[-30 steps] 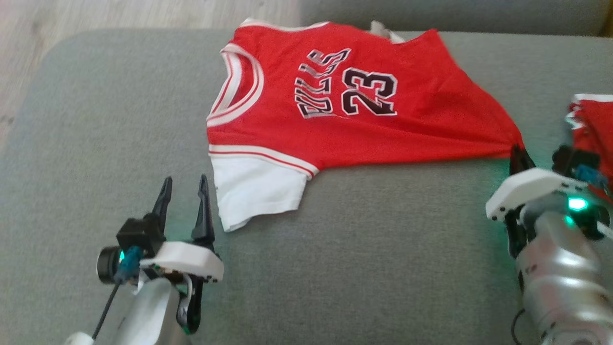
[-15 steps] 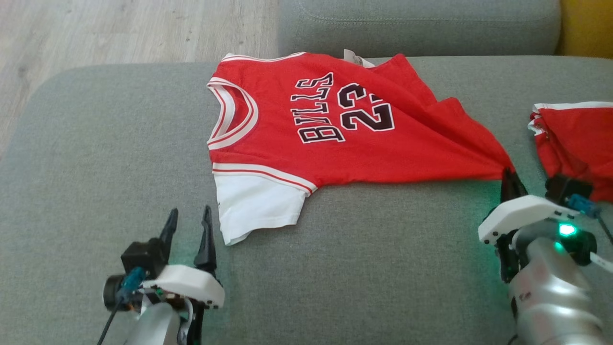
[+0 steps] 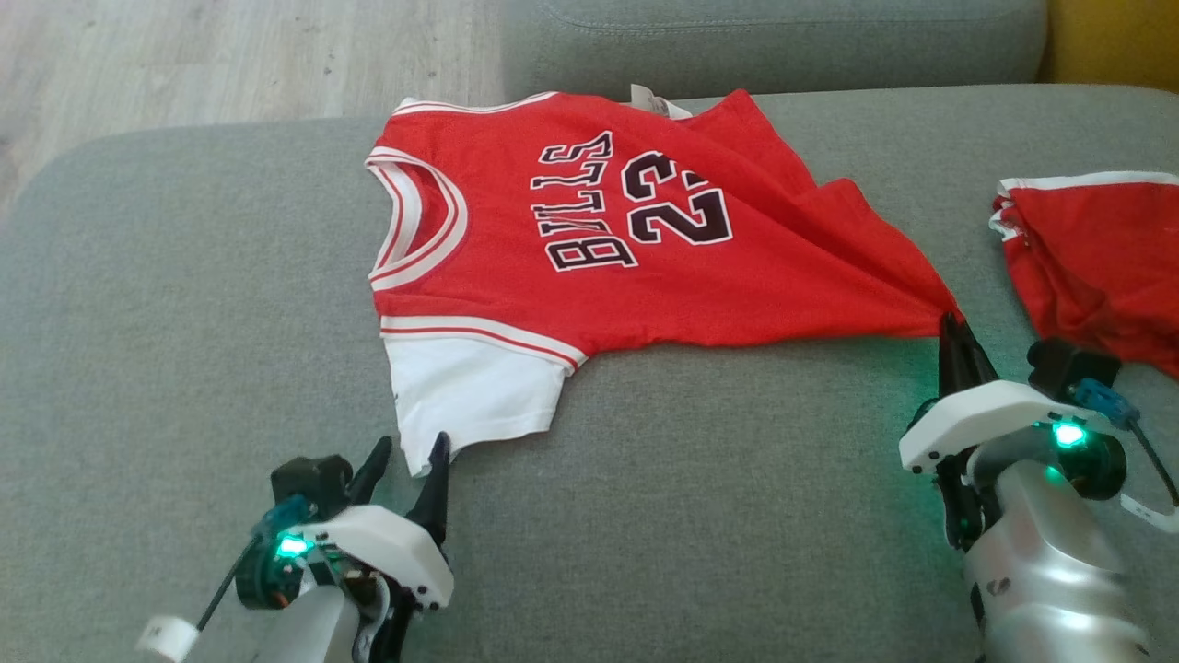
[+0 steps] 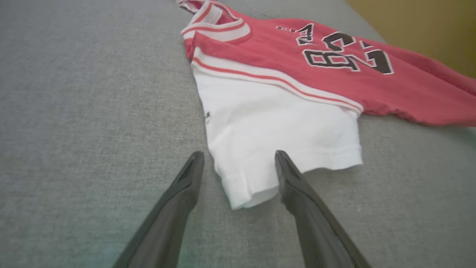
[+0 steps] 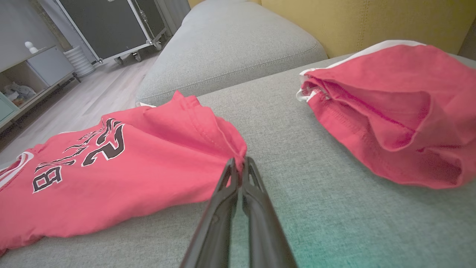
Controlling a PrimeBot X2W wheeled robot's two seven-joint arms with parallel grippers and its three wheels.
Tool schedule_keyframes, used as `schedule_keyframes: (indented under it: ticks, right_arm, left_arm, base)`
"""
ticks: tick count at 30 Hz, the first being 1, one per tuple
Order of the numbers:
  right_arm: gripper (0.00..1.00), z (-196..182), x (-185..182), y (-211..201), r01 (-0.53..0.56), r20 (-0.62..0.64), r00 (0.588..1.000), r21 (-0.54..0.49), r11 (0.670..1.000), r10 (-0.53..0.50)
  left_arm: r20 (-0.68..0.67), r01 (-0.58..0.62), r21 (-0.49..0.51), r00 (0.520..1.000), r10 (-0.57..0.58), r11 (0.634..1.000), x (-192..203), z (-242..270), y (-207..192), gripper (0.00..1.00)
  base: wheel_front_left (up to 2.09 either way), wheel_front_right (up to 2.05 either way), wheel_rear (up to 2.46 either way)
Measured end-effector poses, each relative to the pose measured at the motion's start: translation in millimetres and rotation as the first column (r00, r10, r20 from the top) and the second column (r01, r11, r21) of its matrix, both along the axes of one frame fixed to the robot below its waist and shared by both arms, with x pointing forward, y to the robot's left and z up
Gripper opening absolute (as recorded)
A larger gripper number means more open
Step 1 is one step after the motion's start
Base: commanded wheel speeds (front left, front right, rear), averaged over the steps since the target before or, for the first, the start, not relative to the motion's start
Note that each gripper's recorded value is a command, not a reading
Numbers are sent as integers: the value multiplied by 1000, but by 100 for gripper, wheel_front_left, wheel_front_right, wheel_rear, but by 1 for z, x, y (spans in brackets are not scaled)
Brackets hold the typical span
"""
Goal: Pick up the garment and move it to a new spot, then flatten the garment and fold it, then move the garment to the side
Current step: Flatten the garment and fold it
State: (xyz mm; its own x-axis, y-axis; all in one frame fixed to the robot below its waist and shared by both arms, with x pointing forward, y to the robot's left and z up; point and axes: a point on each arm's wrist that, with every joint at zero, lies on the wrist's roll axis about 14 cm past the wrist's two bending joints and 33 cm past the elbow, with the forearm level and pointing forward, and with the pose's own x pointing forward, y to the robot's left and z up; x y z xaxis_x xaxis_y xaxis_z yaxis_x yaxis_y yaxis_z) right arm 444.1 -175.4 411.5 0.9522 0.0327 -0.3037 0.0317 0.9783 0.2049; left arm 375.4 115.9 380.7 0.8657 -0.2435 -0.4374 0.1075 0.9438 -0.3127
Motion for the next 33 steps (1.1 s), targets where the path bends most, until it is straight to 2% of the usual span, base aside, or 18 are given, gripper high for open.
schedule_keyframes:
  ticks: [11, 12, 13, 18, 22, 27, 33]
  right_arm:
    - [0, 1, 1, -3, -1, 11, 1000, -11, 1000, 1]
    - [0, 1, 1, -3, -2, 11, 1000, -11, 1000, 2]
    - [0, 1, 0, -3, -2, 9, 1000, -12, 1000, 3]
    - [0, 1, 0, -5, 0, 10, 1000, -15, 1000, 0]
    - [0, 5, 2, -6, 3, 23, 1000, -15, 1000, -3]
    - [0, 14, 4, -4, -5, 51, 999, -19, 1000, 6]
    - [0, 43, 16, 8, -40, 128, 991, -20, 999, 42]
  left_arm:
    - [-101, 30, 33, 995, -27, 999, 2, -14, -5, 100]
    - [-110, 37, 29, 993, -33, 999, 2, -15, -7, 41]
    - [-118, 50, 24, 992, -47, 998, 3, -15, -10, 0]
    - [-137, 83, 3, 987, -82, 997, 4, -15, -17, 0]
    - [-97, 68, -19, 993, -70, 998, 9, -7, -17, 0]
    - [87, 32, -92, 996, -24, 995, 30, 36, -16, 0]
    - [310, -13, -150, 949, 60, 989, 50, 98, 4, 0]
  base:
    - [0, 0, 0]
    - [0, 0, 0]
    - [0, 0, 0]
    - [0, 0, 0]
    - [0, 0, 0]
    - [0, 0, 0]
    - [0, 0, 0]
